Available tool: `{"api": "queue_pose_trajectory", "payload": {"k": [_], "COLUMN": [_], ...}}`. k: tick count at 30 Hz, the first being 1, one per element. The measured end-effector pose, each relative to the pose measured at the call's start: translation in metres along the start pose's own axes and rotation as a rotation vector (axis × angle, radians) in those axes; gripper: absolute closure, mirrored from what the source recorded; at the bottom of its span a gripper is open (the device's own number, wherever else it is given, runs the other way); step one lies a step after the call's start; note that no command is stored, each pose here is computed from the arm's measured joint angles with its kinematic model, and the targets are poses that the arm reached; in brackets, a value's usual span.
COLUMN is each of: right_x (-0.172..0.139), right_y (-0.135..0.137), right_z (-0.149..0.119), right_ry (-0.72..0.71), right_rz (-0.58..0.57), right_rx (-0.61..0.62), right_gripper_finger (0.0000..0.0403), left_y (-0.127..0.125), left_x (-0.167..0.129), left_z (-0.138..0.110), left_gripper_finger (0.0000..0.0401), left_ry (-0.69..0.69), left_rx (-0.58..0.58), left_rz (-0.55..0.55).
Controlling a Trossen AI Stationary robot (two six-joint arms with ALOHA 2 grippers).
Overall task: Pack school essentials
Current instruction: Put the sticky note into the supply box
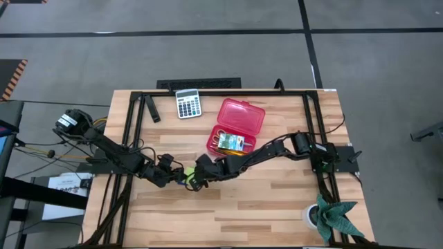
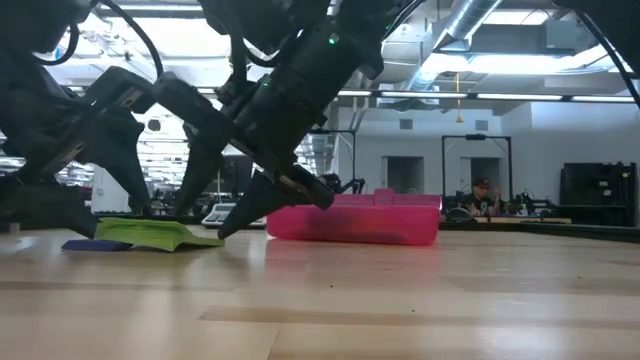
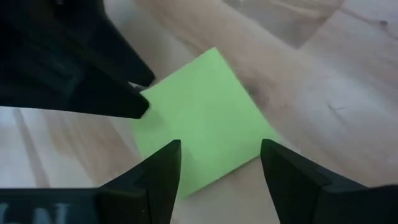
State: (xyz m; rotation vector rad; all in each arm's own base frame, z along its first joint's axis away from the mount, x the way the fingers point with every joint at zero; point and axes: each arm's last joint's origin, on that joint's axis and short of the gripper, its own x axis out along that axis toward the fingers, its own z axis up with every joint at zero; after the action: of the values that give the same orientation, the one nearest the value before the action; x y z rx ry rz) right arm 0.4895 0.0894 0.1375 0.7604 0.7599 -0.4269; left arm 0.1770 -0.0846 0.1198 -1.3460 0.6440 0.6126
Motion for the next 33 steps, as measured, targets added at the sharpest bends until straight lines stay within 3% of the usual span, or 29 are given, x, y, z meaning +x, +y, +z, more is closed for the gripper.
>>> {"api": "queue_pose_trajectory", "payload": {"k": [7,15,23,26,31,33], "right_x": [0.000,-0.007,-0.028,-0.030,-0.016,-0.011], "right_y": [0.004,0.001,0.015,0.017,0.011,0.008], "right_z": [0.001,0.000,-0.026,-0.032,-0.036,-0.036], "right_ry": [-0.020,0.067,0.123,0.134,0.128,0.125], "right_rz": [0.031,0.016,-0.024,-0.038,-0.061,-0.060], "right_rx": [-0.027,-0.084,-0.173,-0.191,-0.204,-0.201], "right_gripper_finger": [0.0171,0.0171,0.0182,0.0228,0.0360,0.0391], "left_y": [-0.002,-0.002,-0.001,-0.001,-0.001,-0.002], "left_x": [0.000,0.000,-0.001,-0.001,-0.001,-0.001], "left_z": [-0.001,-0.002,-0.004,-0.003,-0.003,-0.003], "left_gripper_finger": [0.0168,0.0168,0.0168,0.0168,0.0168,0.0168], "left_ry": [0.017,0.006,0.010,0.000,0.000,0.002], "left_rx": [-0.020,-0.023,-0.008,-0.008,-0.011,-0.012], "left_rz": [-0.021,-0.025,-0.023,-0.024,-0.029,-0.030]}}
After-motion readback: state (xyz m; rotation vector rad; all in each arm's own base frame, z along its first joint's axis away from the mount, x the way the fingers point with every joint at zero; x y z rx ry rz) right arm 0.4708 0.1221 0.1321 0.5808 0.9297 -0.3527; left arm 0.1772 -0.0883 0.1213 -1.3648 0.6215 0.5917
